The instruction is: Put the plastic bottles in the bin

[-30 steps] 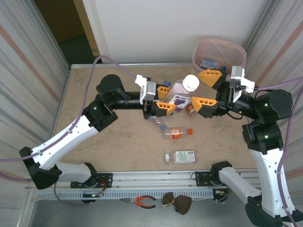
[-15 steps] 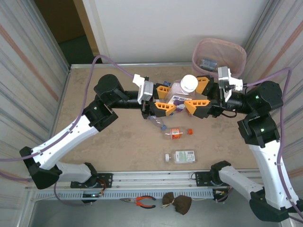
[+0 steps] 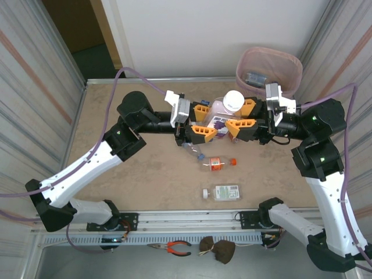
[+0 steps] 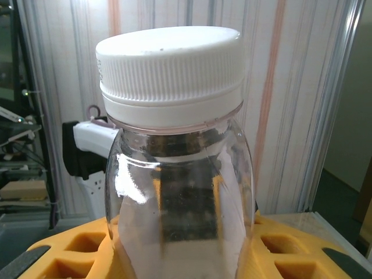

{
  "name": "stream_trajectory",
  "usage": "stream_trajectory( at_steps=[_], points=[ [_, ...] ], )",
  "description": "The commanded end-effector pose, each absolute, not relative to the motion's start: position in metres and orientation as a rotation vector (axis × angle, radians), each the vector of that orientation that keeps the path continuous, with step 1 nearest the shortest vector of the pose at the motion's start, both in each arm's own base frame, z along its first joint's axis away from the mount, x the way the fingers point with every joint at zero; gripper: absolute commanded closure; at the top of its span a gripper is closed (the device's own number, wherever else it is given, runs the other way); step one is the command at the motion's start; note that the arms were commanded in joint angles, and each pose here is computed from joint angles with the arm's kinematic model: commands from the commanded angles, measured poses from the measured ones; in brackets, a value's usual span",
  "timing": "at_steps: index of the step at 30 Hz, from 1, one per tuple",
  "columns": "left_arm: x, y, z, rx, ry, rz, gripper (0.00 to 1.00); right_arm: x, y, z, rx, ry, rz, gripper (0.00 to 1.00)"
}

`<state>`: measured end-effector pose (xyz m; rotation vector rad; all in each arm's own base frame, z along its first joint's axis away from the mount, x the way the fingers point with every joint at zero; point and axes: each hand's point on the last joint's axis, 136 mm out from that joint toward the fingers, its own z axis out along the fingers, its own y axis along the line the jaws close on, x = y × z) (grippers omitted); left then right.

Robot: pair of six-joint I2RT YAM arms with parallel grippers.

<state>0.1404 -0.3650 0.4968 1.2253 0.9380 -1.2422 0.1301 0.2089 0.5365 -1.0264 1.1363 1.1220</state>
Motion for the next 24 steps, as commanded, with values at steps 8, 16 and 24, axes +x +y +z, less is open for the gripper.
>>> stream_trajectory(
  at_steps=[8, 16, 24],
  points=[
    [0.155, -0.341, 0.507, 1.111, 0.96, -1.121, 0.41, 0.168, 0.191, 0.546, -0.864, 1.224, 0.901, 0.7],
    [0.164, -0.329, 0.497, 1.075, 1.017, -1.079, 0.4, 0.251, 0.142, 0.538, -0.664, 1.394, 0.747, 0.69],
    [0.166, -0.329, 0.488, 1.083, 1.047, -1.074, 0.4, 0.331, 0.083, 0.514, -0.528, 1.548, 0.653, 0.69]
  ],
)
